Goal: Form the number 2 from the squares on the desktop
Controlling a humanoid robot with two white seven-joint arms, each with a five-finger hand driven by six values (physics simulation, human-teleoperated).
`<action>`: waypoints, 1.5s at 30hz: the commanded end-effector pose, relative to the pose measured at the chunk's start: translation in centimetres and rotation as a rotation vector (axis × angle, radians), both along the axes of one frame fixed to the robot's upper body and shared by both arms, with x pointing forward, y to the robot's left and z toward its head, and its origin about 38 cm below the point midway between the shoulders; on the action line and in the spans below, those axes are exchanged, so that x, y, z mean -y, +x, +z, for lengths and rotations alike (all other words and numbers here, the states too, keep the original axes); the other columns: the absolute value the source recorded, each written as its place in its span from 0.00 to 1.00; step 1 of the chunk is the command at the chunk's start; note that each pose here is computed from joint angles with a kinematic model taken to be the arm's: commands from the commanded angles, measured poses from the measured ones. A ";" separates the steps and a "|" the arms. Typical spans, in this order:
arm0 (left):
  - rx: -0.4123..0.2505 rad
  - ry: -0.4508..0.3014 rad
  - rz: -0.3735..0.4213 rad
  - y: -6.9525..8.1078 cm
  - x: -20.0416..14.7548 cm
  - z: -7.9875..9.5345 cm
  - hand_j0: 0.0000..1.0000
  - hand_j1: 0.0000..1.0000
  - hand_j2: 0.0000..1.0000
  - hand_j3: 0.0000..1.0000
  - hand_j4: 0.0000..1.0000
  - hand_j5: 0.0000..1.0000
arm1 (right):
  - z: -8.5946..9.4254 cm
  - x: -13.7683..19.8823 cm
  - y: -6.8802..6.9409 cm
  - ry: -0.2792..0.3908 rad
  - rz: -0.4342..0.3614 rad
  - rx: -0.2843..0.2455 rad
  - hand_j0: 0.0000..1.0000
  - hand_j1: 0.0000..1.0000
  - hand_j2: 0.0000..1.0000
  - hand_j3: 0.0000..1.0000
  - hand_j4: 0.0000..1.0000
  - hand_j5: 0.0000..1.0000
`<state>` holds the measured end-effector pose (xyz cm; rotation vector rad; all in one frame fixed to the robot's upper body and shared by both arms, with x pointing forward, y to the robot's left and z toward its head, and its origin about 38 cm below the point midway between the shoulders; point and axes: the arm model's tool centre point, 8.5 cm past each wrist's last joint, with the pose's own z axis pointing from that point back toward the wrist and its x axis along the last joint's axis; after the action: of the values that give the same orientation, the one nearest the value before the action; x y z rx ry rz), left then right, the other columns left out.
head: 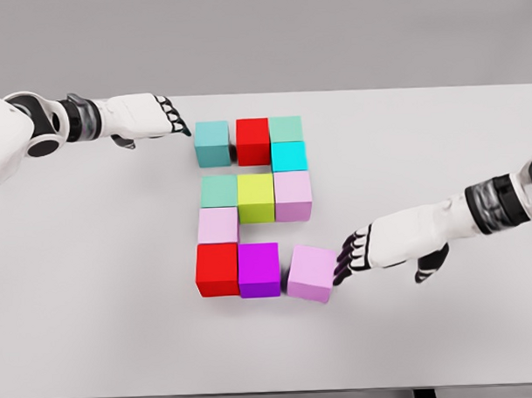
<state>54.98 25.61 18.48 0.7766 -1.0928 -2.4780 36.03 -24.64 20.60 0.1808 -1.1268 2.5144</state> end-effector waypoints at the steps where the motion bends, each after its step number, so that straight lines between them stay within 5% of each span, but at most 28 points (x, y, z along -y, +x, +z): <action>1: 0.002 -0.007 -0.004 0.0 0.2 0.1 0.93 0.93 0.93 0.93 0.93 0.93 | 0.3 0.0 0.5 0.007 -0.014 0.007 1.00 1.00 1.00 1.00 1.00 1.00; 36: 0.000 -0.004 -0.011 -0.4 -0.2 0.1 0.93 0.93 0.93 0.93 0.93 0.93 | 1.6 -0.4 2.1 0.037 -0.032 0.051 1.00 1.00 1.00 1.00 1.00 1.00; 45: 0.001 0.016 -0.038 -1.7 -1.4 0.4 0.93 0.93 0.93 0.93 0.93 0.93 | 1.6 0.5 2.6 0.025 -0.064 0.056 1.00 1.00 1.00 1.00 1.00 1.00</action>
<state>53.60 26.98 18.62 0.7698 -1.0877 -2.5170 38.48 -24.80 22.13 0.0884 -1.1719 2.4783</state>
